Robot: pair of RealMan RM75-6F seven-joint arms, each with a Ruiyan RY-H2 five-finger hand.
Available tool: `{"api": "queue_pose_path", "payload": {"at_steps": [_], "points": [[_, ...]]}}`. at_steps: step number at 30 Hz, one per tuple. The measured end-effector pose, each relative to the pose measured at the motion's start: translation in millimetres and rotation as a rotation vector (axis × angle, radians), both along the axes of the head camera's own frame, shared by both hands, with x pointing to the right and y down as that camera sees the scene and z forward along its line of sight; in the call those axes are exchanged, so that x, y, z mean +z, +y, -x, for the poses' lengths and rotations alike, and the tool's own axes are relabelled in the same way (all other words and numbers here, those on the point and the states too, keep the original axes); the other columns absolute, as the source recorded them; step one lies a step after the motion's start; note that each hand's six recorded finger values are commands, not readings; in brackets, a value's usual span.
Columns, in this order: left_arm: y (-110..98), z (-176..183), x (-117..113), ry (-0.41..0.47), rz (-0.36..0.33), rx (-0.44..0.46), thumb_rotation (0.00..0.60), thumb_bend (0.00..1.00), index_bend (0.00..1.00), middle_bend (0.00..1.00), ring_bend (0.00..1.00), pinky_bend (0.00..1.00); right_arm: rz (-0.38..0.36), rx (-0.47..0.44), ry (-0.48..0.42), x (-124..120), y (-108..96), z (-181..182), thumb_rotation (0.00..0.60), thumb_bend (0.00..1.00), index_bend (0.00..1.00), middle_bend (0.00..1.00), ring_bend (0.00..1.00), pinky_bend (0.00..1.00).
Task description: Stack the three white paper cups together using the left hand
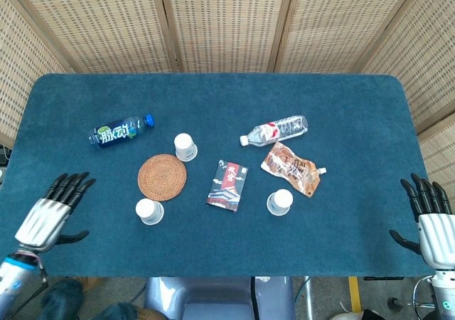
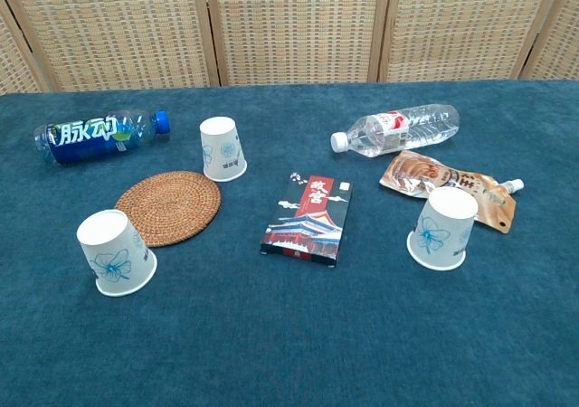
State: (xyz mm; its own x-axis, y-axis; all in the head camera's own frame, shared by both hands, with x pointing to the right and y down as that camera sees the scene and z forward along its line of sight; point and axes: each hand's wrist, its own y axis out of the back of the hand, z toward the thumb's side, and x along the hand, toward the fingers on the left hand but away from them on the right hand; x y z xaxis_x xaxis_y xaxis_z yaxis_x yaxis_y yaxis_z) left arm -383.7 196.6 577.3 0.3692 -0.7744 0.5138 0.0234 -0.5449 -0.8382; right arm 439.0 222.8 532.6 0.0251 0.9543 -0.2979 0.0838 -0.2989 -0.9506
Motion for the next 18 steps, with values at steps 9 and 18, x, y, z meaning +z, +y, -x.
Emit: {"api": "queue_pose_path", "payload": {"at_steps": [9, 18], "points": [[-22.5, -75.3, 61.0, 0.027, 0.088, 0.259, 0.6, 0.0, 0.02, 0.0, 0.07, 0.16, 0.027, 0.007, 0.012, 7.9, 0.0, -1.4, 0.6, 0.0, 0.0, 0.0, 0.0, 0.0], [-30.7, -89.8, 82.6, -0.016, 0.097, 0.303, 0.6, 0.0, 0.3, 0.17, 0.22, 0.29, 0.027, 0.023, 0.009, 8.1, -1.7, -5.0, 0.6, 0.0, 0.0, 0.0, 0.0, 0.0]]}}
